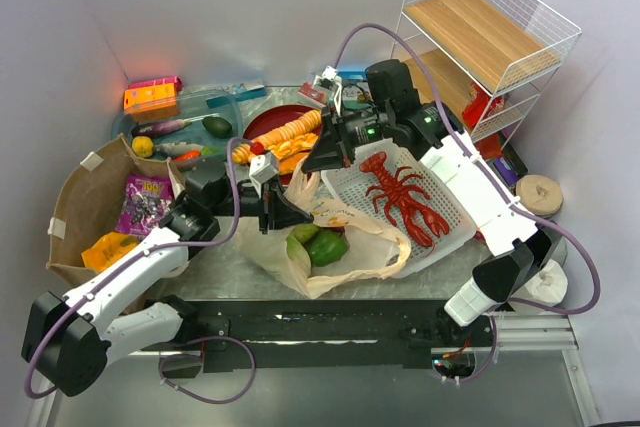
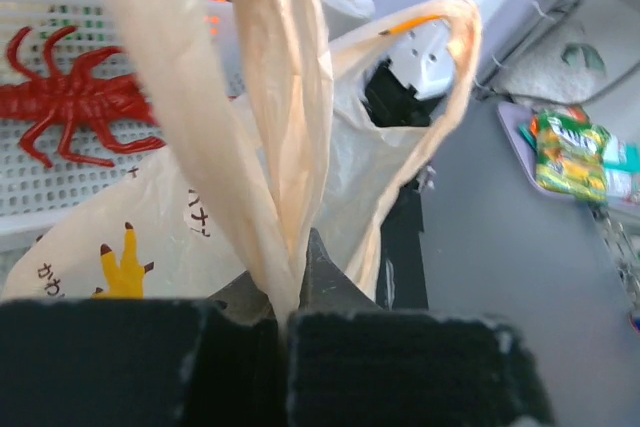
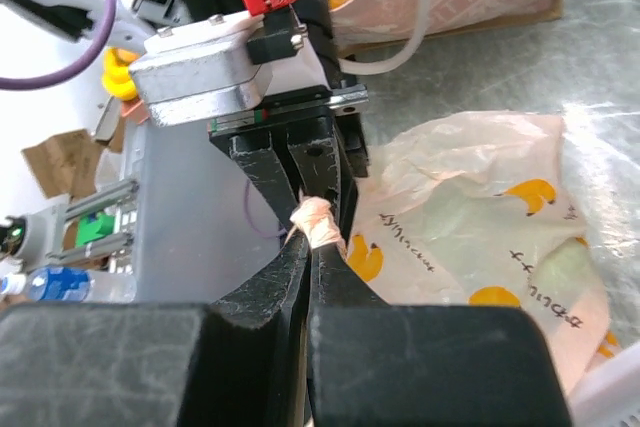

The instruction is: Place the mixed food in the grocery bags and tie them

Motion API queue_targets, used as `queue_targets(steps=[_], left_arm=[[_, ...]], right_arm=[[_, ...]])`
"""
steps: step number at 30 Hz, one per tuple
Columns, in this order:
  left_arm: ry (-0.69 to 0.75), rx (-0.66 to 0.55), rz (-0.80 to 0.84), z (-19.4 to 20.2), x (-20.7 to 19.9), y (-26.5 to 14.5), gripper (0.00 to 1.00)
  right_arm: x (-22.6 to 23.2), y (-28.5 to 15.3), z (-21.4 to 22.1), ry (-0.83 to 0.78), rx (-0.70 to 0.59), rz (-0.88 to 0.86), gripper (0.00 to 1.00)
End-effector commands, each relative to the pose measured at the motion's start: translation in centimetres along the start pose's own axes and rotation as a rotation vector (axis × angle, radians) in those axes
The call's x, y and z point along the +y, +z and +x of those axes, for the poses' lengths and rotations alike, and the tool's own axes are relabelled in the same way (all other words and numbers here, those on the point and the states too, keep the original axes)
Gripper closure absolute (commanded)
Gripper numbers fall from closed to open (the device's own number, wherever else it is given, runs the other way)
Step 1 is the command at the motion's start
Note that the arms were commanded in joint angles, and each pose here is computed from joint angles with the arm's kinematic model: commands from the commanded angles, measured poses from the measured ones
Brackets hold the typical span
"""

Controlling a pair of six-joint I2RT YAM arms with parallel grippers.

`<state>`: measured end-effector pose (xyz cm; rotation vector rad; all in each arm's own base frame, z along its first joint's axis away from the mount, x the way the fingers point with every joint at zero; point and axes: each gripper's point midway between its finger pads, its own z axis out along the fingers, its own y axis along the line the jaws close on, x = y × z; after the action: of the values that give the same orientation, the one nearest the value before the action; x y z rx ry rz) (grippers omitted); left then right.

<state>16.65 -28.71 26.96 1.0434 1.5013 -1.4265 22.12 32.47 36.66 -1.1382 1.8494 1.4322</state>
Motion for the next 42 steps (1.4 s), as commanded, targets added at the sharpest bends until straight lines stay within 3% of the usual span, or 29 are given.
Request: queue_targets(steps=[1,3,4,7,11,15,23,27,32,36,42], left_arm=[[-0.039,-0.121,-0.090,-2.1,0.4,-0.2,0.99],[-0.080,-0.154,-0.217,-2.2,2.0,-0.9,0.99],[-0.092,-0.167,-0.256,-2.2,2.4,-1.2,0.99],[-0.140,-0.230,-0.423,-2.4,4.3,-2.8,0.99],[-0.229,-0.285,-0.623,-2.4,7.0,-5.5,0.99],[-0.351,-0.367,-0.714,-2.2,9.2,-8.0,0.99],[-0.457,-0.475,-0.748,-2.3,11.5,-10.5,0.99],[-0.485,-0.468,-0.749,-1.8,12.2,-10.4,0.99],[-0.498,-0.466,-0.782,-1.4,13.0,-10.8,0.99],[-0.503,-0.468,-0.796,-1.3,13.4,-11.0,0.99],[-0.515,-0.459,-0.817,-0.8,14.1,-11.2,0.99]], right_arm=[[-1.2,-1.0,-1.3,-0.061,-0.057,0.092,0.84],[-0.9,-1.9,-1.0,-0.075,-0.072,0.134,0.60],[-1.0,-2.4,-1.0,-0.081,-0.083,0.154,0.31],[-1.2,-4.3,-0.7,-0.096,-0.134,0.258,0.01],[-2.4,-7.9,-1.0,-0.016,-0.260,0.461,0.01],[-1.8,-10.7,0.6,0.007,-0.384,0.603,0.01],[-0.5,-12.7,7.9,0.108,-0.353,0.699,0.04],[2.2,-11.5,10.1,0.103,-0.324,0.567,0.06],[4.5,-10.5,11.2,0.052,-0.352,0.432,0.14],[7.0,-9.5,12.3,-0.019,-0.340,0.278,0.26],[8.6,-8.2,14.3,-0.076,-0.316,0.138,0.30]])
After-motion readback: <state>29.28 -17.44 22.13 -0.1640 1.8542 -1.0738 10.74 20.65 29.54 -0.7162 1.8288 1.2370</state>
